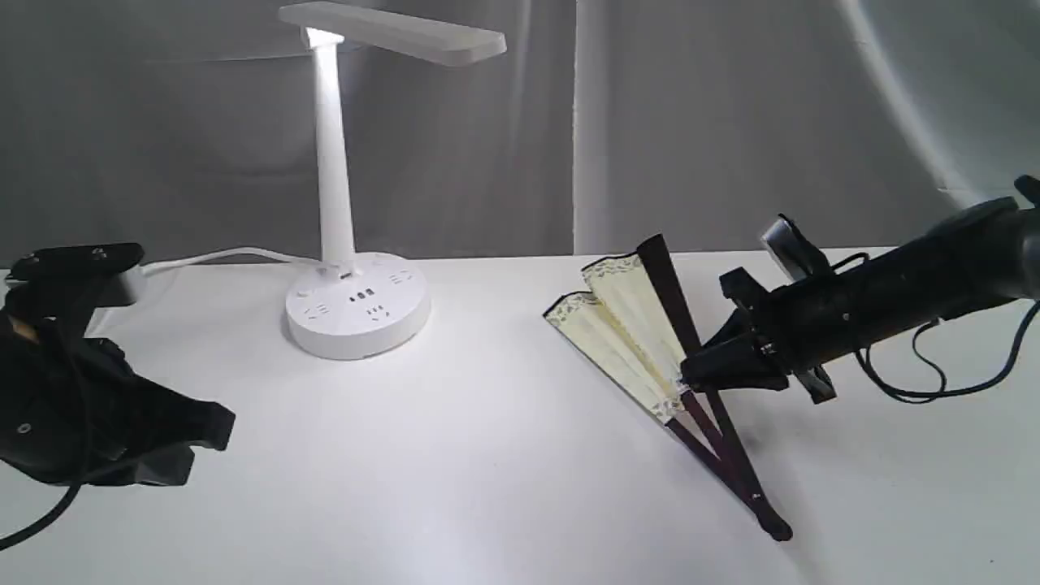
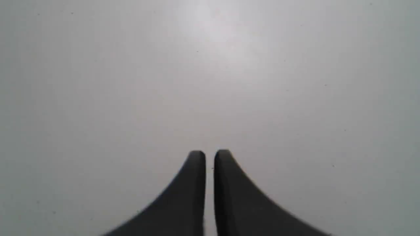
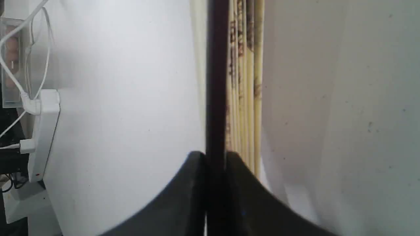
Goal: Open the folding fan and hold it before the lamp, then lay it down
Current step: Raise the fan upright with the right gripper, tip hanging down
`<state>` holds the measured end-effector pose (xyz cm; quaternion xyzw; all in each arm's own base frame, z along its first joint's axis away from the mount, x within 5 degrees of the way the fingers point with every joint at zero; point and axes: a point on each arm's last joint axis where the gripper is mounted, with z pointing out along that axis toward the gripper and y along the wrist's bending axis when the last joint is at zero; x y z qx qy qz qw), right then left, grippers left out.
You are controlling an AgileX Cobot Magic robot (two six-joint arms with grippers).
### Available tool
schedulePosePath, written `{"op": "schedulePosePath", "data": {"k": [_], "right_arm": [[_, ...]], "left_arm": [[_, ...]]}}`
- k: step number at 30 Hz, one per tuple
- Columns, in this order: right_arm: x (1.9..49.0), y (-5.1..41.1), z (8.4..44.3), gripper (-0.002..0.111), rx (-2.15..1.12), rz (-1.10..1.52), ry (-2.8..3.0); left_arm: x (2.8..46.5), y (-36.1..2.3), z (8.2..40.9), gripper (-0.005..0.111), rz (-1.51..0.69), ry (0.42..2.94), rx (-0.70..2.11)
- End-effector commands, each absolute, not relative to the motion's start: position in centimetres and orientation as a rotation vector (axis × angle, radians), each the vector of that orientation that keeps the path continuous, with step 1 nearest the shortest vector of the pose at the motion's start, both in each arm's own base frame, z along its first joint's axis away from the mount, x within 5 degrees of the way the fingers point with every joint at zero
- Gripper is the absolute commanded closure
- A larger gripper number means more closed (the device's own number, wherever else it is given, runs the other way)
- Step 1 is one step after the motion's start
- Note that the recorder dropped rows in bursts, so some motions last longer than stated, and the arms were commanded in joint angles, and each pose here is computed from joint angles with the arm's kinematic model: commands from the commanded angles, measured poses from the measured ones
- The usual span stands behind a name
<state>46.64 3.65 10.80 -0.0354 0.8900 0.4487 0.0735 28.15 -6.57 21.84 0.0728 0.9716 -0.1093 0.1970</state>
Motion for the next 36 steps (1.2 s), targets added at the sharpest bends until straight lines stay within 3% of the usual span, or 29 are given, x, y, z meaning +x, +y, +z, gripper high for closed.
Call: {"op": "schedulePosePath", "data": {"k": [1,12,16,23,29,36], "right_arm": [[46.5,3.6,12.3,0.108,-0.122,1.356,2.636],[45.9,3.8,19.8,0.108,-0.180,1.288,2.529],[44.7,4.1,20.9,0.108,-0.172,1.320,2.502],[41.9,4.7,21.2,0.108,-0.159,1.423,2.432],[39.6,4.9,21.1,0.108,-0.202,1.427,2.430],[37.9,5.1,21.2,0.108,-0.205,1.447,2.423]], "left_arm": [[28.3,-7.0,22.4,0.102,-0.345,2.680,0.234],[28.1,-8.0,22.6,0.102,-0.490,2.650,0.297],[28.1,-8.5,22.9,0.102,-0.576,2.617,0.319],[28.3,-10.3,24.3,0.076,-0.834,2.415,0.428],[28.7,-10.2,24.5,0.061,-0.798,2.369,0.424],[29.9,-9.0,24.4,0.065,-0.519,2.285,0.492]]}}
